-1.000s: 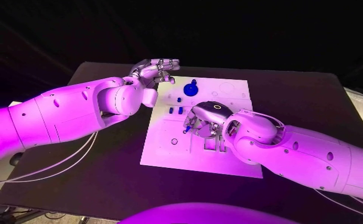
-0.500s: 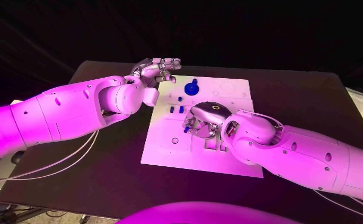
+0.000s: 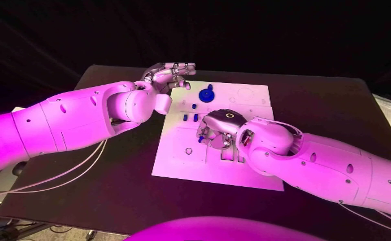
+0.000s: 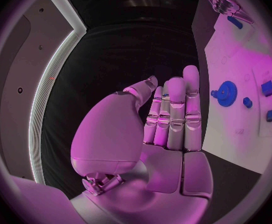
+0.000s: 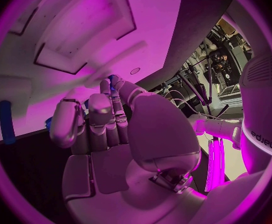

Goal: Assemble the parts on the task board

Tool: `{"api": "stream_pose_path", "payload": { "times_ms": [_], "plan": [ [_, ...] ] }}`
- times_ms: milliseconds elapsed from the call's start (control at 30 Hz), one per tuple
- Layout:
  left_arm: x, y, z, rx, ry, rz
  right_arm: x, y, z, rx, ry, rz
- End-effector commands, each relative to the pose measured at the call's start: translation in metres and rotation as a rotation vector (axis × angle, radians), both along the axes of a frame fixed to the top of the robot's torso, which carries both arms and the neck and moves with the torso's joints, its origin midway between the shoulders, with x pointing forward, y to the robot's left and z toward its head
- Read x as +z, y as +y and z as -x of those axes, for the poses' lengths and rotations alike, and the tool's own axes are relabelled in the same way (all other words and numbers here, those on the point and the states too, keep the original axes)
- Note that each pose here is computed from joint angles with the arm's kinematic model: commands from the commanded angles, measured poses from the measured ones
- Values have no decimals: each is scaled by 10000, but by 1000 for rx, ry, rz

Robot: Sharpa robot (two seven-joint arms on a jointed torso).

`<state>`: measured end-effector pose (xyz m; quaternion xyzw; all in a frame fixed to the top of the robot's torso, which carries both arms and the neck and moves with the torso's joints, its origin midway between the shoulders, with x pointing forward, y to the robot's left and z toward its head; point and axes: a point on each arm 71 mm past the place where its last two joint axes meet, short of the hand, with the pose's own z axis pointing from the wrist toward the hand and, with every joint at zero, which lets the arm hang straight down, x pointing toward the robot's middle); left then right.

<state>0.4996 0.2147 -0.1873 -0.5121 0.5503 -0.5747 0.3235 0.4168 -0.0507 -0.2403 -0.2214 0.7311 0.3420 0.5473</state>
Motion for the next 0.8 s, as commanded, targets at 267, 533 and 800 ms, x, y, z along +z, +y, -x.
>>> {"api": "stream_pose_path", "payload": {
  "times_ms": [267,533,800],
  "plan": [
    [7,-36,2,-24,-5,7,-61,-13,-13,-22,-24,29],
    [6,-36,1,-22,-5,6,-27,-38,-16,-32,-42,-26],
    [2,-14,-10,-15,-6,3,129,-254,28,-68,-73,-154]
  ]
}}
